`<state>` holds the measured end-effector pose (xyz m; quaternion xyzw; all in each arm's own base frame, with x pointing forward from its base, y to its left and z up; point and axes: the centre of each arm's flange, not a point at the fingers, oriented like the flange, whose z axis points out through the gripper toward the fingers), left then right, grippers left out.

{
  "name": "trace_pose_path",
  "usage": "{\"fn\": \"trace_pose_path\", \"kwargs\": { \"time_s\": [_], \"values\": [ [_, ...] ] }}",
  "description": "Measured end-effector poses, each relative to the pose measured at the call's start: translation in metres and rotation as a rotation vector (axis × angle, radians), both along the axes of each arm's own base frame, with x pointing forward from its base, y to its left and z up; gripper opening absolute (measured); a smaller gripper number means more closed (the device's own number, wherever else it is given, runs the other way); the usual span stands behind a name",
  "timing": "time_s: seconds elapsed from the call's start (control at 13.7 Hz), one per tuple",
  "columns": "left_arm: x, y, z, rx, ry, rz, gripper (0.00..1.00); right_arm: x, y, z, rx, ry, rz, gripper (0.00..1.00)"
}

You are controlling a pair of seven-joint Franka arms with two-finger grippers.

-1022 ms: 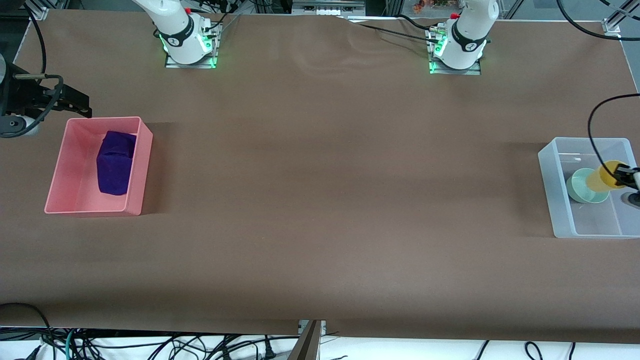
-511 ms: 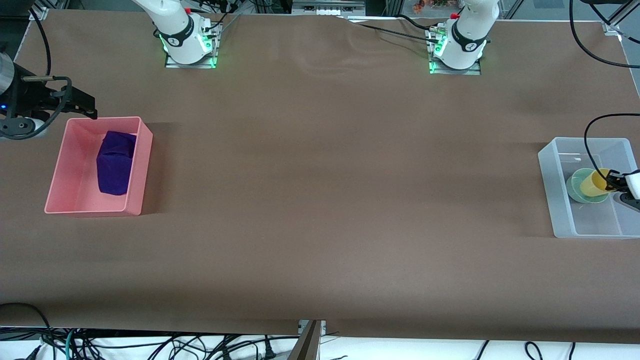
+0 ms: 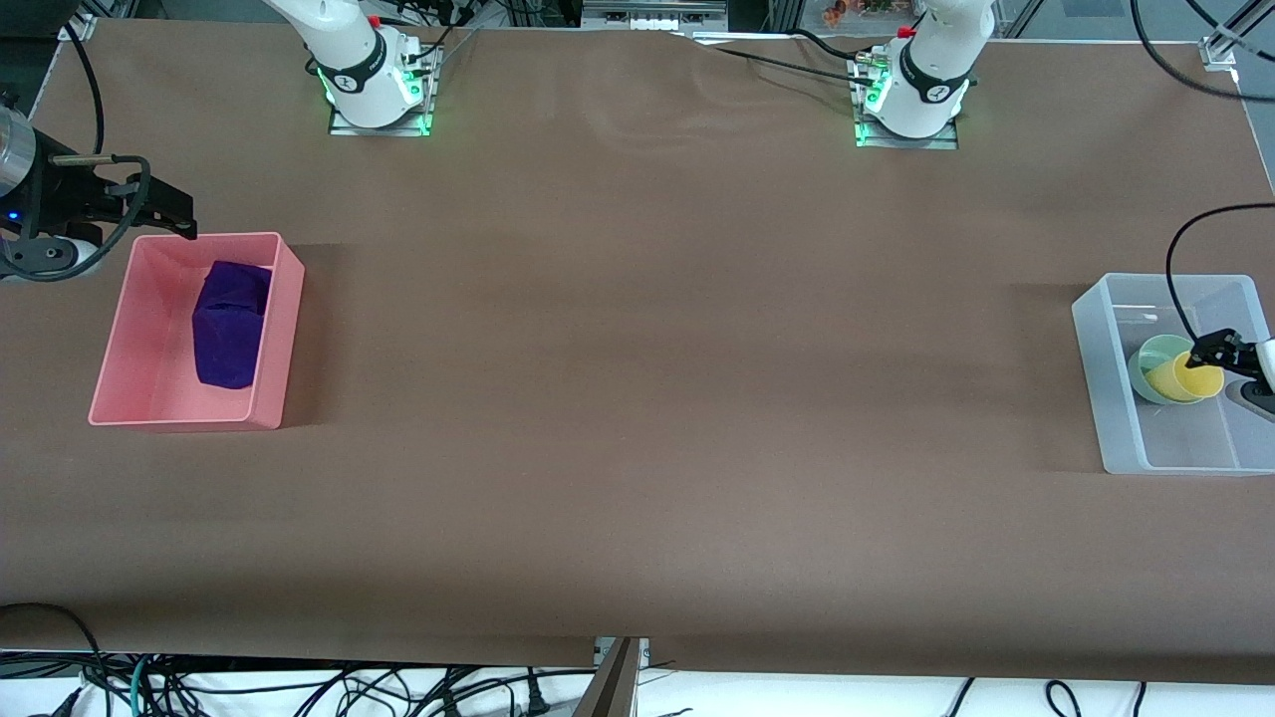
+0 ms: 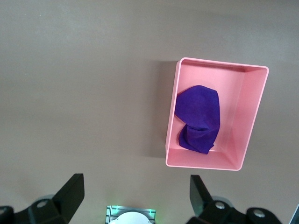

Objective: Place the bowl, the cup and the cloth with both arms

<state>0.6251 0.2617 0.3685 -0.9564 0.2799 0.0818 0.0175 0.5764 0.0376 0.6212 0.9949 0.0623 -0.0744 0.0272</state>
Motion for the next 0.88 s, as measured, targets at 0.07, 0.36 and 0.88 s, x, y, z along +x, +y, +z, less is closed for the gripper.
{"fn": "trace_pose_path", "kwargs": {
  "time_s": [0.07,0.36,0.88],
  "values": [
    [0.003,-0.027,0.026,-0.012,-0.011,0.012,1.00,0.000,0.000,0.000,0.000,0.000,0.000,1.00],
    [0.006,-0.147,0.096,-0.010,-0.012,0.133,1.00,0.000,0.000,0.000,-0.001,0.000,0.000,1.00],
    [-0.007,-0.281,0.160,0.036,-0.023,0.283,1.00,0.000,-0.001,0.000,-0.002,0.000,-0.001,1.00]
  ]
}}
